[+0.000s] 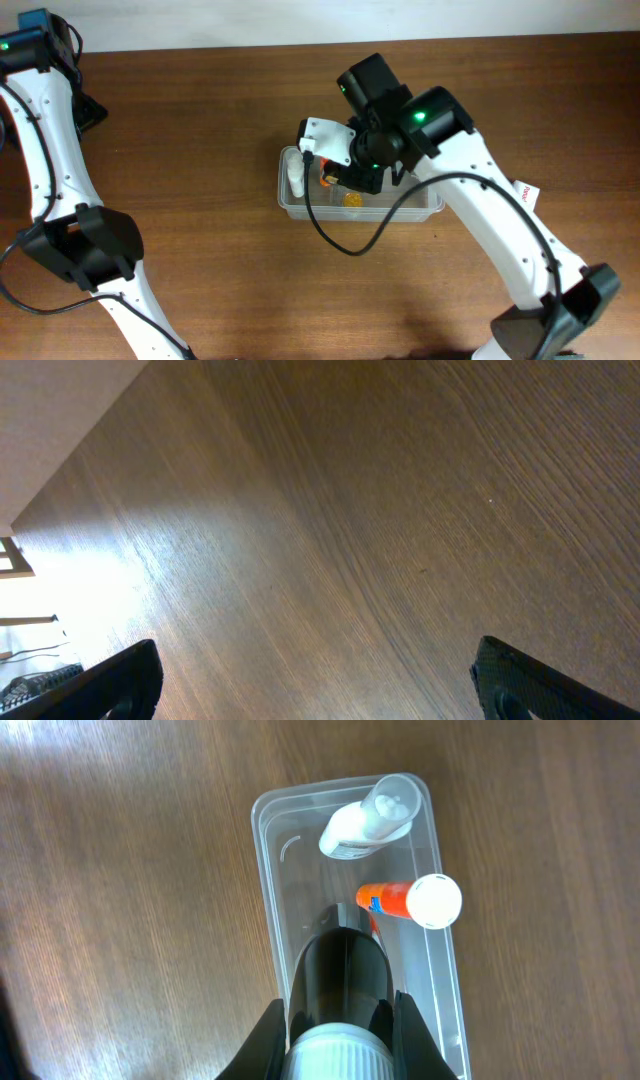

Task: Pack container
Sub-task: 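Lower the syrup bottle into the container's left end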

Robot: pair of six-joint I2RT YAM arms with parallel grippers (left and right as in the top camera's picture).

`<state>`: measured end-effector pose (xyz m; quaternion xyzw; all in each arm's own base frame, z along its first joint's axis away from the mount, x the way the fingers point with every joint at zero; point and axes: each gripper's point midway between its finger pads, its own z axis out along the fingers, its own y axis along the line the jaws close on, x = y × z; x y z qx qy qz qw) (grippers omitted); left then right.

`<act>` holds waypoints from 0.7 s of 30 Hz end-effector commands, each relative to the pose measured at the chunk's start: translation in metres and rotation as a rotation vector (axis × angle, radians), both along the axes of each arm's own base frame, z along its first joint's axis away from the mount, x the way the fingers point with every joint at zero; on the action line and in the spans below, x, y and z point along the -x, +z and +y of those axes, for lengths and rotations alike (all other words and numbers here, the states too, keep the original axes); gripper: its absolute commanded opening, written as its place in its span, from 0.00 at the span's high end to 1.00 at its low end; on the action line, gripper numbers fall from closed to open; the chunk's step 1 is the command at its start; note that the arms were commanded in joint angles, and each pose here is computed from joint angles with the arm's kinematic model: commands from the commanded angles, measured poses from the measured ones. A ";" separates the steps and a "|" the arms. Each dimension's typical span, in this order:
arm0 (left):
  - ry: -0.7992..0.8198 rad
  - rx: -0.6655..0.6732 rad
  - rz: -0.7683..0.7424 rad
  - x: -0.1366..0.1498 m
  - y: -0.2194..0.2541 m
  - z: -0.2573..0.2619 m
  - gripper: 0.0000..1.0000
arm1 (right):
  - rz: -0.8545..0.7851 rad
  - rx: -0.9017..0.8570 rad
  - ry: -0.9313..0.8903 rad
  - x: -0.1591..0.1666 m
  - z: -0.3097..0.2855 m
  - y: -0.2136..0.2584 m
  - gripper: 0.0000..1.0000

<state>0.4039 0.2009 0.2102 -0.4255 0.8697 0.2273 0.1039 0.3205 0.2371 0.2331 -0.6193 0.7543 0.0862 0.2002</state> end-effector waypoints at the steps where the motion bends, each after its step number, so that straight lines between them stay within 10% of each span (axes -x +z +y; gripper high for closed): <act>1: -0.007 -0.018 -0.007 -0.002 0.005 0.002 0.01 | 0.023 0.036 0.044 -0.003 0.005 -0.018 0.93; 21: -0.007 -0.018 -0.007 -0.002 0.005 0.002 0.01 | 0.163 0.123 0.113 0.012 0.023 -0.070 0.93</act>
